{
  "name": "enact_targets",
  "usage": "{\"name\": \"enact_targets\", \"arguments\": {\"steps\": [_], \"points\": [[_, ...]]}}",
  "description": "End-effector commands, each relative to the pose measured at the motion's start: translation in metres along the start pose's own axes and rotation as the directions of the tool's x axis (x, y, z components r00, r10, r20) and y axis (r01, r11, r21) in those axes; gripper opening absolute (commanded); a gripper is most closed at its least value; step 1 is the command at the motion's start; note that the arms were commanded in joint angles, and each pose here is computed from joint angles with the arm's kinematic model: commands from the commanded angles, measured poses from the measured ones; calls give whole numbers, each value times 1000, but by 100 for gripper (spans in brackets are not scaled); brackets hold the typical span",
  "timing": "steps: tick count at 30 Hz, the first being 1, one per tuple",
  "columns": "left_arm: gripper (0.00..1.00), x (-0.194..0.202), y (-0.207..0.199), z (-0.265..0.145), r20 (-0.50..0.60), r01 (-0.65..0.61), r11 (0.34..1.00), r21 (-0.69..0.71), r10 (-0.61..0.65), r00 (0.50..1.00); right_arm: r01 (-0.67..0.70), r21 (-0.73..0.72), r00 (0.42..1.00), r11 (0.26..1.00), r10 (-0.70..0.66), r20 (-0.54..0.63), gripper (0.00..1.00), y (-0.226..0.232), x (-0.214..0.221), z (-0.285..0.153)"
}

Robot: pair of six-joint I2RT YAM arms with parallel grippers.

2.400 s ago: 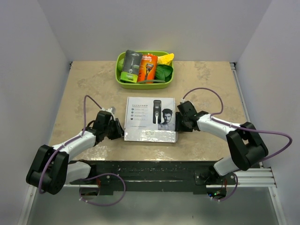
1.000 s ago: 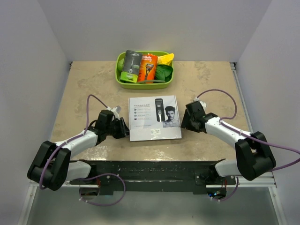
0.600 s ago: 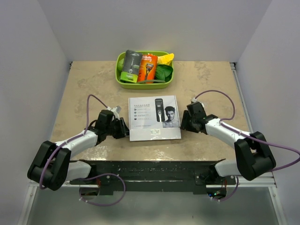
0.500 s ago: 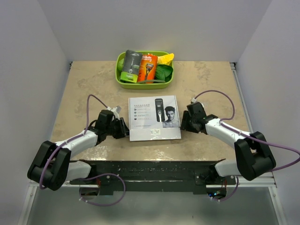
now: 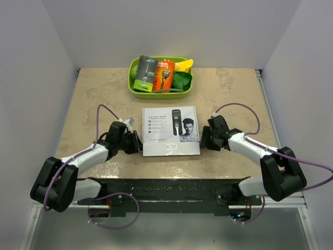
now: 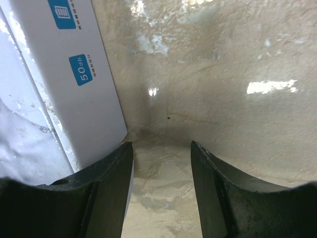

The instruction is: Sort the hair-cutting tools

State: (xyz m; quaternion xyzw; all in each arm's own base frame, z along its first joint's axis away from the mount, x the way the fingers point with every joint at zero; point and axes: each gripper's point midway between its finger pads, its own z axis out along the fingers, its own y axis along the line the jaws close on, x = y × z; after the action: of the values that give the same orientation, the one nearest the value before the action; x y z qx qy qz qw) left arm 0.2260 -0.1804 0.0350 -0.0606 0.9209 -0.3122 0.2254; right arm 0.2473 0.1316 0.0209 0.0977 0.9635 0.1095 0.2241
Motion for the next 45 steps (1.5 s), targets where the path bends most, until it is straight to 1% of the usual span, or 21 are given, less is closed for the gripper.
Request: {"name": "enact_targets", "arguments": {"steps": [1,7,17,20,26,35,40,45], "points": [[28,-20,-12,-8,53,-54,999,-1,54,997,-21,-101,1000,995,20,-18,54,19,5,-6],[29,-21,-8,-14,51,-68,997,-38,70,996,-23,-106,1000,994,21,-19,54,20,5,-9],[29,-21,-6,-15,46,-79,995,-54,82,996,-30,-112,1000,993,29,-5,54,21,2,-13],[29,-20,-4,-14,44,-81,995,-59,84,996,-36,-87,999,996,36,4,54,17,1,-12],[31,-16,10,-14,34,-84,989,-121,89,995,-42,-37,998,998,43,34,55,6,-1,-16],[31,4,25,-15,1,-68,987,-147,69,998,-45,23,997,999,43,71,55,-5,-8,-22],[30,2,24,-16,5,-64,987,-147,66,998,-41,22,995,999,38,94,55,-3,-14,-30],[30,-3,19,-22,28,-66,988,-142,71,997,-25,0,990,1000,25,141,55,3,-24,-55]]}}
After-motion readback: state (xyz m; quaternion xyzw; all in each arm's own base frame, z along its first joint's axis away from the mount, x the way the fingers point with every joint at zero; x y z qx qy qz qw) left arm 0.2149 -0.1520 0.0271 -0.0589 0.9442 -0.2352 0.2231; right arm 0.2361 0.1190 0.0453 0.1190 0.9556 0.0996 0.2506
